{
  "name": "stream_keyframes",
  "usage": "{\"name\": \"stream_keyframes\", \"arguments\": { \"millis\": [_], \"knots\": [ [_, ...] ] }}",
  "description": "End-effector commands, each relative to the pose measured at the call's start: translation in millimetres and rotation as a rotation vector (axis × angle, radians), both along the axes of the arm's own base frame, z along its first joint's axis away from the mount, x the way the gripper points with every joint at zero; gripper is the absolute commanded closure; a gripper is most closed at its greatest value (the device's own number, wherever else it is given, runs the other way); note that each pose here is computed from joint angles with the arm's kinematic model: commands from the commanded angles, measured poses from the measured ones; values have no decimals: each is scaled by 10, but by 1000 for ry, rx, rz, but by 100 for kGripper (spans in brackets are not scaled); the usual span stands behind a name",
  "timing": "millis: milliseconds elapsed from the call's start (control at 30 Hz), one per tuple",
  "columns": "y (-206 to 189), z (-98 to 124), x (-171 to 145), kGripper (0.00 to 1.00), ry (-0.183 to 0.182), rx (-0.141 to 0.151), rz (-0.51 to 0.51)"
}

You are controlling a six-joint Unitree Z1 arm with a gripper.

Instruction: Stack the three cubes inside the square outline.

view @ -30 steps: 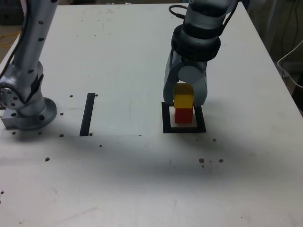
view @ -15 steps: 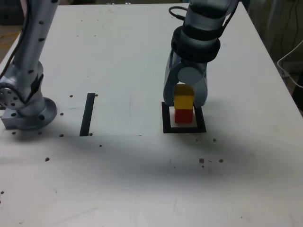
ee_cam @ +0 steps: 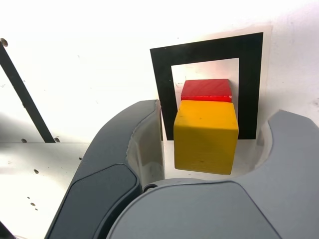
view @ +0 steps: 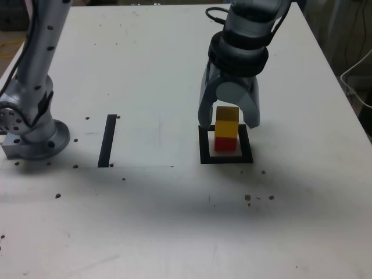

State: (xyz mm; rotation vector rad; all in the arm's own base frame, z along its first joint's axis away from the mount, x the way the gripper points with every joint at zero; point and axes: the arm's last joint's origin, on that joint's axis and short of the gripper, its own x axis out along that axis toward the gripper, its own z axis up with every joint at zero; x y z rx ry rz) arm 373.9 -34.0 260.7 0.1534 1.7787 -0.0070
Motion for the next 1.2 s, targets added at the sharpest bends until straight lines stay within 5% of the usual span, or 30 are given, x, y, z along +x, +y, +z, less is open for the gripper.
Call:
{"name": "stream_keyframes", "arguments": {
  "millis": [0,233,567,967,1167],
  "knots": [
    [1,69,-42,1,-10,6,-2],
    [23,280,-140,1,-52,21,-7],
    [307,402,-337,1,-41,-15,-38],
    [758,613,-535,1,-78,-48,-97],
    [1164,611,-601,1,-54,-15,-134]
  ]
}}
